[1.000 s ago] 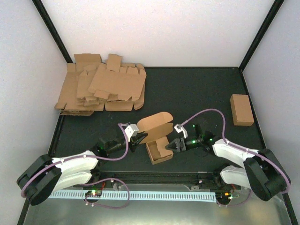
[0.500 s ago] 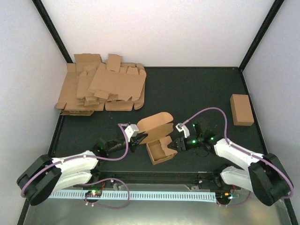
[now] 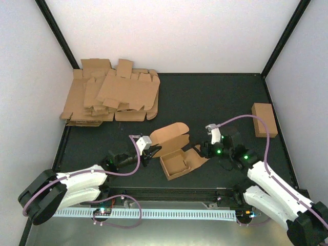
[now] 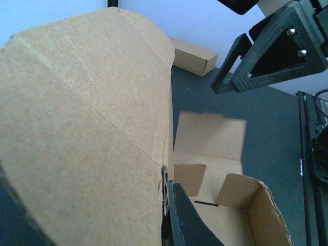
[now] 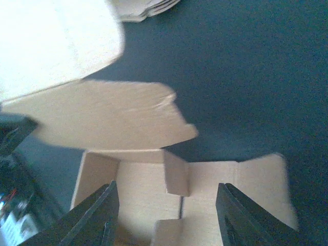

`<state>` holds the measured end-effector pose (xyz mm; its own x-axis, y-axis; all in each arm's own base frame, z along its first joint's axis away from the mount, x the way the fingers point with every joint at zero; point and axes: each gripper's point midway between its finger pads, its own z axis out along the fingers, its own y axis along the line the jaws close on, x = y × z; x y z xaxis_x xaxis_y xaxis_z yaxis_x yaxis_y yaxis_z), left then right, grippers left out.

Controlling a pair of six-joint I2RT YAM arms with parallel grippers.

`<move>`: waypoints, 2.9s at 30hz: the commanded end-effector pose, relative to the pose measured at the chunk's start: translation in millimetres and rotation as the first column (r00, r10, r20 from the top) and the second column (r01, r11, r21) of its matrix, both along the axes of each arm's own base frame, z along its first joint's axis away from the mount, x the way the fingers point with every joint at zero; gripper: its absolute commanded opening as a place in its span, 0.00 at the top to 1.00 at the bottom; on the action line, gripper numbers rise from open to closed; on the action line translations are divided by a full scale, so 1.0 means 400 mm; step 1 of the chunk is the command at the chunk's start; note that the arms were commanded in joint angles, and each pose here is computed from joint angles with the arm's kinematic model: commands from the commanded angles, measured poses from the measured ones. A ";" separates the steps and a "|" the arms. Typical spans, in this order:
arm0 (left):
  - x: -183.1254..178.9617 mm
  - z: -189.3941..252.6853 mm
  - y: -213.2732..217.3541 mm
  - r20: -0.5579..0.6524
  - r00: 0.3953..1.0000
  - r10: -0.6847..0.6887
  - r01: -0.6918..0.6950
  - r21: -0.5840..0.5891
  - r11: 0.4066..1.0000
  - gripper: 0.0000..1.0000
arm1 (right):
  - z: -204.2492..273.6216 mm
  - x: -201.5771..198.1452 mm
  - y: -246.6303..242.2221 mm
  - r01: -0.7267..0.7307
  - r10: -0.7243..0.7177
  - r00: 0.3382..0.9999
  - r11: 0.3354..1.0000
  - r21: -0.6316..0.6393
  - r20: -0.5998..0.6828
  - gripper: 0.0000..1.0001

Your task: Fold the paper box

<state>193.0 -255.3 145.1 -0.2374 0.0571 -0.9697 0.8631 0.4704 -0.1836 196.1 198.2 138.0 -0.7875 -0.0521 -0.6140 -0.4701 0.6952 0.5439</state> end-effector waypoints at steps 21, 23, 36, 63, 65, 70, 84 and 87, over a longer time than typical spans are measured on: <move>-0.052 0.160 0.075 0.201 0.977 0.076 -0.034 -0.206 0.978 0.99 | -0.121 0.143 -0.248 0.453 -0.474 0.865 0.879 -0.149 -0.164 0.47; -0.051 0.175 0.093 0.219 0.969 0.111 -0.063 -0.217 0.974 0.99 | -0.130 0.144 -0.242 0.436 -0.452 0.872 0.892 -0.123 -0.188 0.47; -0.094 0.286 0.134 0.293 0.946 0.137 -0.035 -0.327 0.944 0.98 | -0.072 0.152 -0.091 0.127 -0.078 0.974 0.966 0.225 -0.215 0.40; -0.078 0.297 0.110 0.259 0.959 0.112 -0.024 -0.319 0.948 0.98 | 0.088 -0.002 0.077 -0.280 0.338 0.940 0.828 0.485 -0.034 0.44; -0.076 0.292 0.108 0.251 0.962 0.111 -0.027 -0.316 0.949 0.98 | 0.087 -0.021 0.092 -0.308 0.367 0.930 0.820 0.483 -0.032 0.44; -0.072 0.284 0.099 0.236 0.967 0.097 -0.021 -0.308 0.951 0.99 | 0.064 -0.031 0.115 -0.324 0.376 0.926 0.844 0.429 -0.040 0.43; -0.043 0.190 0.040 0.133 0.991 0.018 0.013 -0.226 0.974 0.98 | -0.087 -0.017 0.129 -0.264 0.312 0.939 0.924 0.276 -0.145 0.46; -0.037 0.168 0.030 0.113 0.994 0.008 0.016 -0.206 0.978 0.98 | -0.118 -0.020 0.136 -0.259 0.304 0.938 0.934 0.247 -0.164 0.48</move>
<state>180.2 -235.8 186.0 -0.1755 -0.0908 -0.9803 0.8555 0.4786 -0.1975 185.8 249.2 103.0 -0.8824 -0.1593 -0.4427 -0.4692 0.3676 0.8030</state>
